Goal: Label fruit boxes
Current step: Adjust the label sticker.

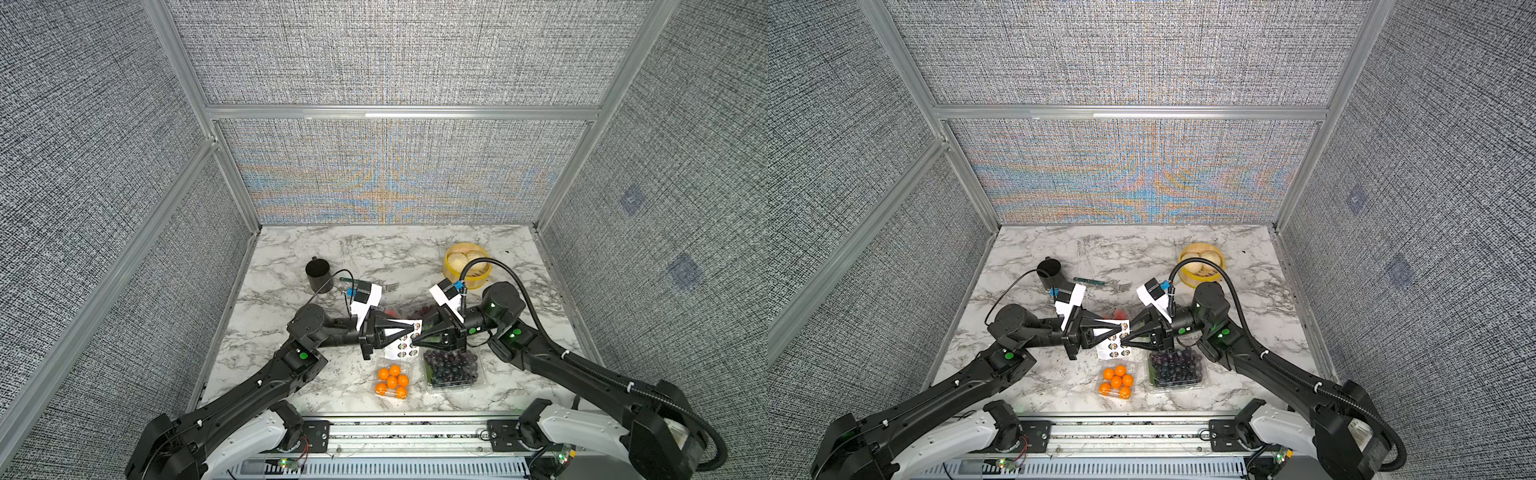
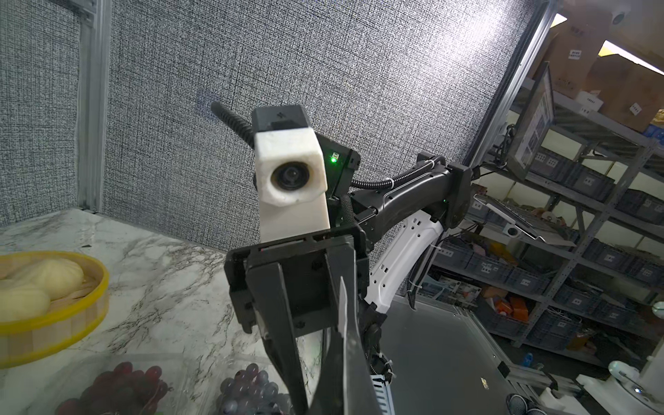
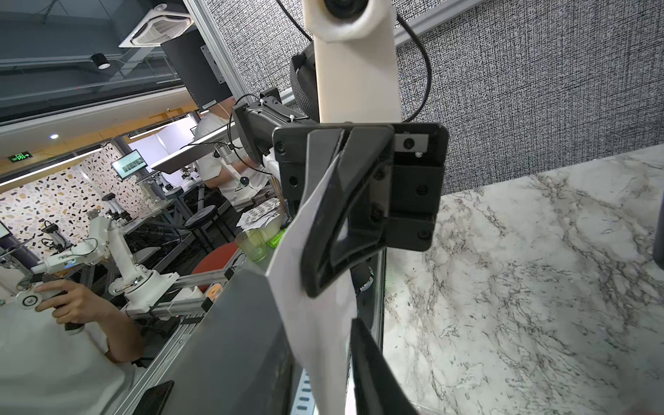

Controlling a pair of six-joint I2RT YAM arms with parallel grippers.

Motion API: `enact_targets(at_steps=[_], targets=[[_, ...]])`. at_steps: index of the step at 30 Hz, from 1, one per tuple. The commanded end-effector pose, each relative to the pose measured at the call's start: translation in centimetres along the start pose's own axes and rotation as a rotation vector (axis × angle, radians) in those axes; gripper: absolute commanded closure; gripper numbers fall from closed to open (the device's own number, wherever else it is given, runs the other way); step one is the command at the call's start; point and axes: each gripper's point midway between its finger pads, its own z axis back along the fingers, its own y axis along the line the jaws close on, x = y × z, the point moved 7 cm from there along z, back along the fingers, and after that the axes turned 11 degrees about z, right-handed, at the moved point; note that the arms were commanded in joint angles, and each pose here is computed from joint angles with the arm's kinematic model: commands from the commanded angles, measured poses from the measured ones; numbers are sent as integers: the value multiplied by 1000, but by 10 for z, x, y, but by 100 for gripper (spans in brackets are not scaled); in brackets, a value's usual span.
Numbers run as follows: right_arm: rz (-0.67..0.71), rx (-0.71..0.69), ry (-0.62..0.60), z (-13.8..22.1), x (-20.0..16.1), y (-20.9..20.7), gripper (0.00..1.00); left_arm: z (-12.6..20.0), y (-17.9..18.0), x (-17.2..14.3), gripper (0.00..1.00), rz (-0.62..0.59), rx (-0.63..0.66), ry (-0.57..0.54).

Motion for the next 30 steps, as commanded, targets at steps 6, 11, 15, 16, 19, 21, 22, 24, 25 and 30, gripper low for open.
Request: enact_targets(at_steps=[6, 11, 15, 16, 19, 21, 22, 24, 25, 30], targets=[[7, 7, 24, -9, -8, -5, 100, -1, 0, 5, 100, -24, 4, -27], [17, 28, 32, -15, -5, -5, 100, -4, 5, 6, 93, -18, 8, -17], [23, 25, 32, -14, -4, -4, 100, -6, 7, 6, 93, -14, 15, -15], [22, 25, 34, -14, -5, -4, 100, -6, 7, 6, 93, -14, 17, -15], [14, 20, 40, -15, -7, -6, 100, -6, 7, 6, 90, -16, 18, -16], [11, 12, 40, -15, -8, -7, 100, -6, 8, 5, 87, -13, 19, -11], [11, 10, 39, -15, -8, -8, 100, -6, 8, 5, 86, -13, 22, -10], [13, 2, 36, -15, -8, -8, 100, -6, 7, 5, 81, -14, 20, -10], [15, -2, 34, -14, -7, -8, 100, -5, 7, 4, 74, -12, 19, -9], [17, 0, 20, -10, -4, -7, 100, 2, 1, 2, 36, -26, 40, -24]])
